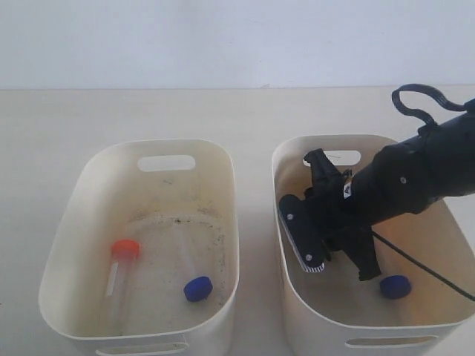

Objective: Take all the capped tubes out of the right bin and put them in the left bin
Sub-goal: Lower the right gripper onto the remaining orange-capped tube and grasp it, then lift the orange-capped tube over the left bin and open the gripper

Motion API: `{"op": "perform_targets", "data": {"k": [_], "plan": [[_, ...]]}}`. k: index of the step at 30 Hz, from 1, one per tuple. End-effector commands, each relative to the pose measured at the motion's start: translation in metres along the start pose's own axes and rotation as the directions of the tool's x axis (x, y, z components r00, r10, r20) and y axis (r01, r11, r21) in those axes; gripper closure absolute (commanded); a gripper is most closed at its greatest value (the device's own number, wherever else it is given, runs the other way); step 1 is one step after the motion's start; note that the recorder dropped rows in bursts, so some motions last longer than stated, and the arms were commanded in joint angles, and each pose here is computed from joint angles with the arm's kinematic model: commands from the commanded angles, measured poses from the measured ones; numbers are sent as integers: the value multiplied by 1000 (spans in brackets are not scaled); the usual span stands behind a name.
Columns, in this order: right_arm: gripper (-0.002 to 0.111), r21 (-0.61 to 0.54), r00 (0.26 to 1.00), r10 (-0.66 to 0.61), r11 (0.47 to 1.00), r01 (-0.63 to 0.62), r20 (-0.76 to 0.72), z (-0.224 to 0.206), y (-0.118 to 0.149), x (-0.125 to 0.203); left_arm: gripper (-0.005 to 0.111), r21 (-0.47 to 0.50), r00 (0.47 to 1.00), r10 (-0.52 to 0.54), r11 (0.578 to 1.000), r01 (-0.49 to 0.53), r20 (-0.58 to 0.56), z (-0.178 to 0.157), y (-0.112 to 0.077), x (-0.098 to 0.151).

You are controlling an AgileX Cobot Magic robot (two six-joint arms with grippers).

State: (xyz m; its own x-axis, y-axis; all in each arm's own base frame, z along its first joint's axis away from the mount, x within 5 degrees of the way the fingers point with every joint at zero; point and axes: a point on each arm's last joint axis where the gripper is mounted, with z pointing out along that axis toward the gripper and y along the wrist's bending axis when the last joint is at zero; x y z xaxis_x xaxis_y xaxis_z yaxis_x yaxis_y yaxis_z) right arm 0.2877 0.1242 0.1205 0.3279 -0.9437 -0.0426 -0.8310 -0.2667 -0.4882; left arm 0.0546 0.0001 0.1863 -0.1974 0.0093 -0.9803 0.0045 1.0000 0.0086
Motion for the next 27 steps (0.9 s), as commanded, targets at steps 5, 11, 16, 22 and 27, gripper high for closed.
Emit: {"op": "perform_targets", "data": {"k": [5, 11, 16, 22, 27], "plan": [[108, 5, 1000, 4, 1000, -4, 3, -9, -2, -1, 102, 2, 1000, -15, 1000, 15, 9, 0, 0, -2], [108, 53, 998, 55, 997, -56, 12, -48, -11, -2, 102, 2, 1000, -15, 1000, 15, 9, 0, 0, -2], [108, 82, 997, 79, 993, -80, 20, -88, -13, -3, 102, 2, 1000, -15, 1000, 15, 9, 0, 0, -2], [108, 193, 975, 210, 956, -220, 70, -144, -14, -3, 102, 2, 1000, -15, 1000, 15, 9, 0, 0, -2], [108, 219, 818, 479, 802, -555, 320, -190, -14, -13, 102, 2, 1000, -15, 1000, 15, 9, 0, 0, -2]]}}
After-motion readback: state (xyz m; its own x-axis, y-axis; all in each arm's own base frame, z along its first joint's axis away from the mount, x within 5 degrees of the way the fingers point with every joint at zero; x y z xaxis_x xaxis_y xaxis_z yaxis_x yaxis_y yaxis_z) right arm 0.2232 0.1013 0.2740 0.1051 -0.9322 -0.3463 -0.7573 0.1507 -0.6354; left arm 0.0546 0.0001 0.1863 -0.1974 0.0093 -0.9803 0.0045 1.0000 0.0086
